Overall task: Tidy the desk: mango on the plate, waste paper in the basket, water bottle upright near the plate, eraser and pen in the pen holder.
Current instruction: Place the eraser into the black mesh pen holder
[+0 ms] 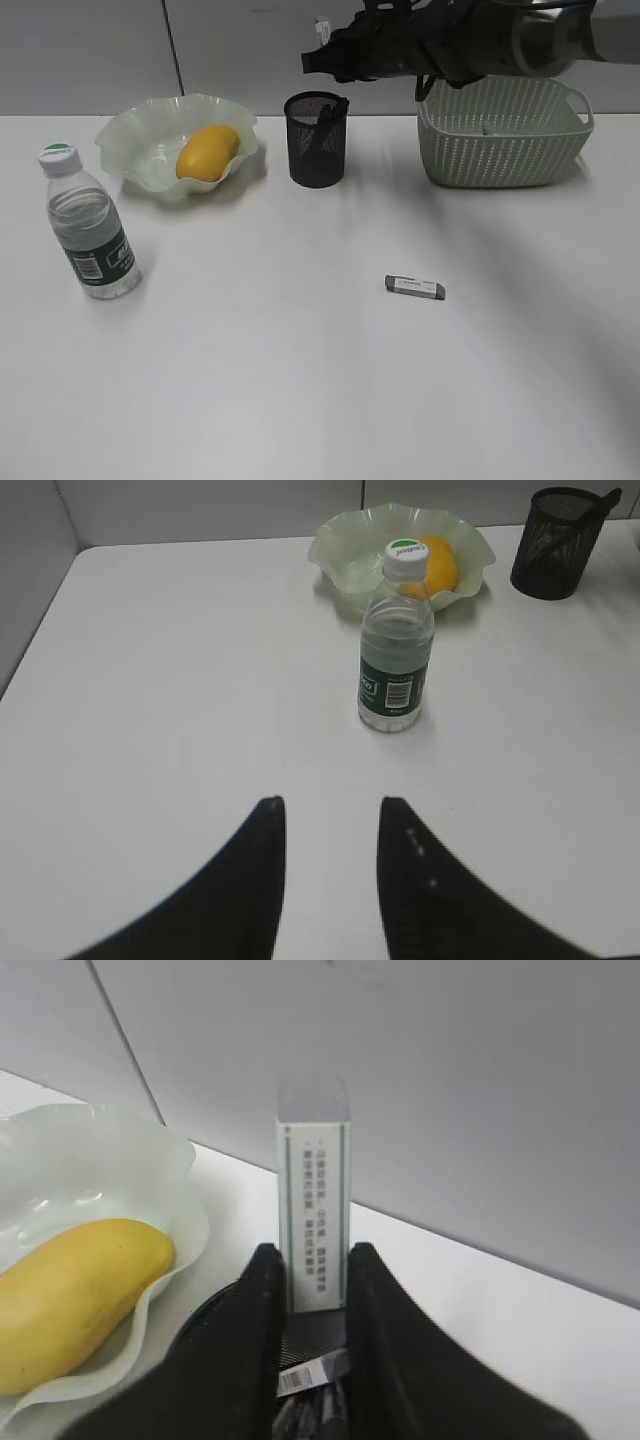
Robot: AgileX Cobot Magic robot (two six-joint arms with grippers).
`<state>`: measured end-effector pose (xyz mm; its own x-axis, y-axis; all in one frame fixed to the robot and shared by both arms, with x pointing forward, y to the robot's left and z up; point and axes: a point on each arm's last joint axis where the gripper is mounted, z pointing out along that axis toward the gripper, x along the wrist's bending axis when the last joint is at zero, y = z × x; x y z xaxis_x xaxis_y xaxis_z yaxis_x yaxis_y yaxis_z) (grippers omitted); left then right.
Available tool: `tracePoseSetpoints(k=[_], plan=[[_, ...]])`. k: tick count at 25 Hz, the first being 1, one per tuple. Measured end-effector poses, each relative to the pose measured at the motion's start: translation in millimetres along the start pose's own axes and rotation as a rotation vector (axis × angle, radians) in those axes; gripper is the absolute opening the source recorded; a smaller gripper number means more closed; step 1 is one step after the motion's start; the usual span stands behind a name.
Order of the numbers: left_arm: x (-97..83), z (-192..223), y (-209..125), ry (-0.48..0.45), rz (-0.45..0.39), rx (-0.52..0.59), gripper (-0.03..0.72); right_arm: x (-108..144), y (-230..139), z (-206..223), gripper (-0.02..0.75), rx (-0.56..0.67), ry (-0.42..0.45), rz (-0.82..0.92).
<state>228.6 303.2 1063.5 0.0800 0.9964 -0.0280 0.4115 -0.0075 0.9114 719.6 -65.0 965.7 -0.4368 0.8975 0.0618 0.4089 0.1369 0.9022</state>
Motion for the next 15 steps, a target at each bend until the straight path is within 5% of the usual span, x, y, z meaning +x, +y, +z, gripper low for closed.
tracePoseSetpoints(k=[5, 10, 15], plan=[[0.0, 0.0, 0.0, 0.0, 0.0, 0.0, 0.237, 5.0, -7.2, 9.9, 0.186, 0.04, 0.06, 0.006], [0.0, 0.0, 0.0, 0.0, 0.0, 0.0, 0.237, 5.6, -10.3, 11.8, 0.428, 0.051, 0.068, 0.007], [0.0, 0.0, 0.0, 0.0, 0.0, 0.0, 0.237, 6.6, -7.4, 9.8, 0.51, 0.05, 0.077, 0.005]])
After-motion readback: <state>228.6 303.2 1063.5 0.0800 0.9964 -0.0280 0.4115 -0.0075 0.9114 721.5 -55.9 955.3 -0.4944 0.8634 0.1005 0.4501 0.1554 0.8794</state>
